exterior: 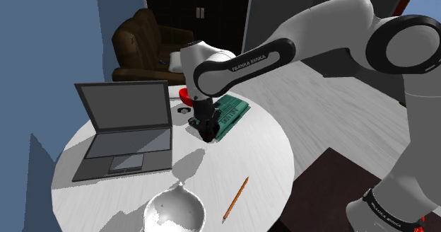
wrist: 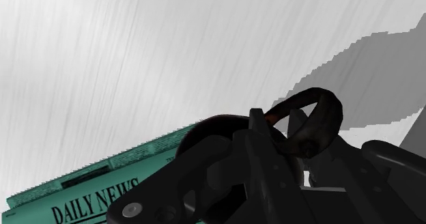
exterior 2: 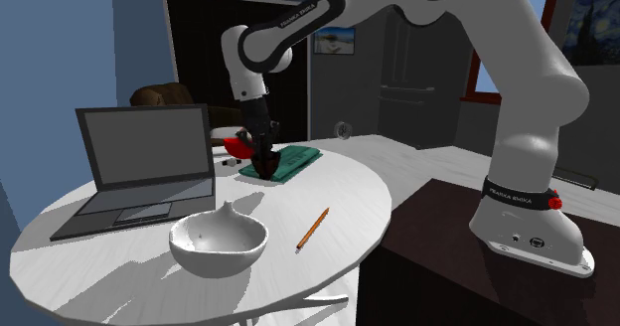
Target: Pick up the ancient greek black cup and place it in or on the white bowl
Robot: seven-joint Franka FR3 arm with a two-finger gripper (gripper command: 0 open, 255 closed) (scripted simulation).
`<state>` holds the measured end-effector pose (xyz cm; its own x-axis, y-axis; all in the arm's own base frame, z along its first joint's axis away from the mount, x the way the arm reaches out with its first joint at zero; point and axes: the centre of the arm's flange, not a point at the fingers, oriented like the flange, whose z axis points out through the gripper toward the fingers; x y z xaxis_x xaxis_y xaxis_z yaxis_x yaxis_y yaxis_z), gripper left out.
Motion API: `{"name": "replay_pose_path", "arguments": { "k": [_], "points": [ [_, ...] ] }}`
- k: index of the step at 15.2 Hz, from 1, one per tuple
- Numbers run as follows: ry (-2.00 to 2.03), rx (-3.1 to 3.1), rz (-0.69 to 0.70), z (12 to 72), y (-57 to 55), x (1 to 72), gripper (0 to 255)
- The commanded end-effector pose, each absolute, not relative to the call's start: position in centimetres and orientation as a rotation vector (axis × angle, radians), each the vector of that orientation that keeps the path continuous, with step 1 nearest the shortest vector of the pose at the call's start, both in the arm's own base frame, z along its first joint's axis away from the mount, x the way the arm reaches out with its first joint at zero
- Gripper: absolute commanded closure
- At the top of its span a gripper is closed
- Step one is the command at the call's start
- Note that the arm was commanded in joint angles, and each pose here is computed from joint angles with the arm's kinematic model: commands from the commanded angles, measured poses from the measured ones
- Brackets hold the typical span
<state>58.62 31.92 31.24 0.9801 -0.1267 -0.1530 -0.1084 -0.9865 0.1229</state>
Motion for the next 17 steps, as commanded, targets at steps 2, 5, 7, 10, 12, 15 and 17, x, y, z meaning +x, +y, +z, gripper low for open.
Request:
{"name": "replay_pose_path", "arguments": {
  "k": [2,5,7,10,12,15,17],
  "points": [
    [-0.179,3.012,-0.244,32.9,31.9,58.7,255],
    [-0.179,3.012,-0.244,34.5,31.9,58.7,255],
    [-0.179,3.012,-0.244,35.6,31.9,58.7,255],
    [-0.179,3.012,-0.244,37.2,31.9,58.7,255],
    [-0.179,3.012,-0.244,38.2,31.9,58.7,255],
    [-0.179,3.012,-0.244,39.8,31.9,58.7,255],
    [-0.179,3.012,-0.244,40.9,31.9,58.7,255]
  ]
}}
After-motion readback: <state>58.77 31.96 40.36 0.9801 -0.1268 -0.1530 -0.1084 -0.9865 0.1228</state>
